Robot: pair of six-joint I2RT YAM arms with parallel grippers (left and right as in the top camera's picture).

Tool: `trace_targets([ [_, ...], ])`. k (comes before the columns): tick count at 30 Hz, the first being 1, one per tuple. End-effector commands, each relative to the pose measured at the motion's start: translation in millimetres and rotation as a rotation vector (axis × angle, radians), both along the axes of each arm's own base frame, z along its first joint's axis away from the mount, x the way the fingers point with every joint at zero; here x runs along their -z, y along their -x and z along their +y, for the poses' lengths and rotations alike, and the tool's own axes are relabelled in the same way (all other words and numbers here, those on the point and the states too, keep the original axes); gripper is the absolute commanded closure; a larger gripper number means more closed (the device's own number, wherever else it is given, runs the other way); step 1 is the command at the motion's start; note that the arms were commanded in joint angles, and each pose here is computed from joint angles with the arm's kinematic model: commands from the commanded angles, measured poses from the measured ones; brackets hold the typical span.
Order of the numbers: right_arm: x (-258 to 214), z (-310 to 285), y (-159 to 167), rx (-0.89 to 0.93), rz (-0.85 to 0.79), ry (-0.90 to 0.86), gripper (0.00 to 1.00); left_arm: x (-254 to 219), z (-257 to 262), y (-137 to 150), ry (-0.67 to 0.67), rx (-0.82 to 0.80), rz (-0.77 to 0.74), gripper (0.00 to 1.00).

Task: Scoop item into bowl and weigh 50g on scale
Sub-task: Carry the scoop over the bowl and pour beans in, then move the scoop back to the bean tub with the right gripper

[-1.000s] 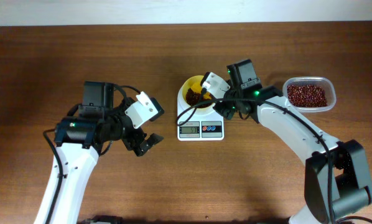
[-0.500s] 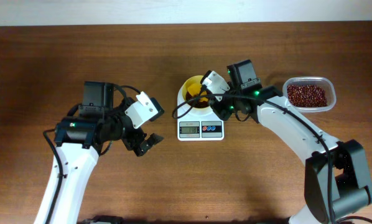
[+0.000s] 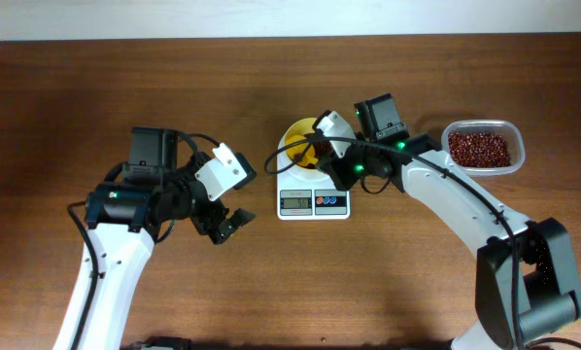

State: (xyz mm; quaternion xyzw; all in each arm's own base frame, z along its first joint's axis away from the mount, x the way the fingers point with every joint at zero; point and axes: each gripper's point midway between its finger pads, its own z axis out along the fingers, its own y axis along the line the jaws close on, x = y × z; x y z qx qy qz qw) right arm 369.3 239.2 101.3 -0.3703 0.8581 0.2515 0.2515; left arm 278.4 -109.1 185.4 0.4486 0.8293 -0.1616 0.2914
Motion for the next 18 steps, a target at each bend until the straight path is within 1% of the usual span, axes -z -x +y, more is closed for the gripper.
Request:
trace_targets([
  [1,-2.9,9.9,4.0,-0.006,0.042,-0.055,0.96,0.9,1.3,0.4,-0.002,0.005,-0.002,0.01],
  [4,-10.4,6.5,-1.6,0.072,0.113,-0.136,0.96,0.9,1.3,0.4,-0.002,0.006,-0.003,0.01],
  [6,-16.9,-6.3,-9.2,0.138,0.175,-0.208,0.96,0.9,1.3,0.4,-0.002,0.005,-0.002,0.01],
  [9,-24.1,-27.3,-19.0,0.169,0.193,-0.271,0.96,0.8,1.3,0.3,-0.002,0.006,-0.003,0.01],
  [14,-39.9,-49.5,-24.9,0.175,0.221,-0.388,0.96,0.9,1.3,0.4,-0.002,0.006,-0.003,0.01],
  [18,-56.8,-103.4,-42.2,0.295,0.170,-0.416,0.96,0.9,1.3,0.4,-0.002,0.005,-0.002,0.01],
])
